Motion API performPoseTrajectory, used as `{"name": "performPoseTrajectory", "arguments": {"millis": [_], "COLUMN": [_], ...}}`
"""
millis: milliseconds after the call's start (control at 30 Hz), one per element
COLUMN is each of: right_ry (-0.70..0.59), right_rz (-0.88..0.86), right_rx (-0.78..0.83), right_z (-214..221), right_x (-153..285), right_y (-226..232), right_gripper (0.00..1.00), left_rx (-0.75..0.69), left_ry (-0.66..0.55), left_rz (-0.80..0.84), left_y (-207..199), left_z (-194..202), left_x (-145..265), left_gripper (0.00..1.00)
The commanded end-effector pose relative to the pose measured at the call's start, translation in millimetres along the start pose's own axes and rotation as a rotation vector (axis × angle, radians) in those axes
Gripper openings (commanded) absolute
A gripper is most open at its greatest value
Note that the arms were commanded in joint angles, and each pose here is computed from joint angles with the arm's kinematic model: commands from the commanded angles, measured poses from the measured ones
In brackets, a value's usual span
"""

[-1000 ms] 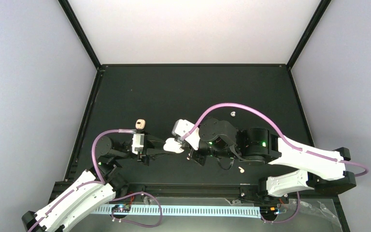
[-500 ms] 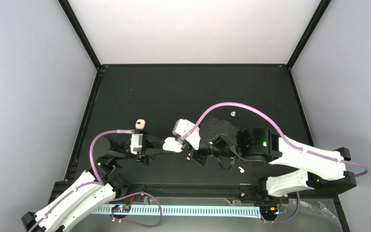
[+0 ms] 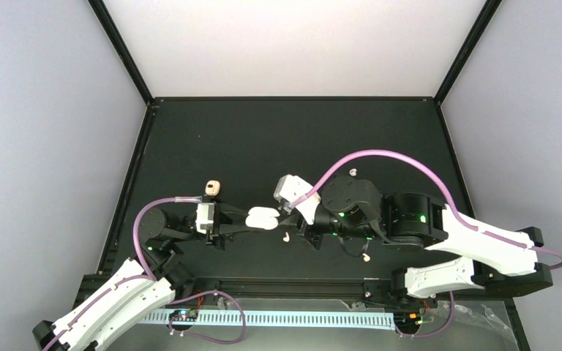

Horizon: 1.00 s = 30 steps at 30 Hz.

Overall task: Insert the wireless bluetooth earbuds into the charging case
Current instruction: Place the earbud in the charging case, then adjust the earbud with the charging case.

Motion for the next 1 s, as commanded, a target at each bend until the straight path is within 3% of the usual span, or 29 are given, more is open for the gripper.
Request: {"name": "performPoseTrajectory", "arguments": {"millis": [0, 300, 967], "right_ry": [-0.079, -0.036, -0.002], "right_rz": [-0.063, -0.175, -0.072], "right_rx": [-0.017, 0.018, 0.034], "right_z": [-16.1, -10.4, -1.1], "right_x": [22.5, 21.7, -2.7], "right_y": [8.2, 25.7, 12.2], "right_gripper": [0.26, 0.23, 0.21], "left_rx": [-0.024, -0.004, 0.008], "left_ry": [-0.031, -0.037, -0.058], "left_rz": [0.002, 0.038, 0.086], "left_y": [-0.9, -5.0, -12.0], "left_z": [-8.2, -9.3, -14.7], "left_x": [0.0, -1.4, -1.7], "left_gripper": [0.02, 0.02, 0.02]}}
Point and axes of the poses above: each gripper's point midway between its finger pads, its own x axis back along the fingers, its own y axis along the line the jaws close on, z = x × y, the point moved 2 cm from there along x, back along the fingers, and after that the axes turned 15 degrees about -x, right-handed, at the moved point
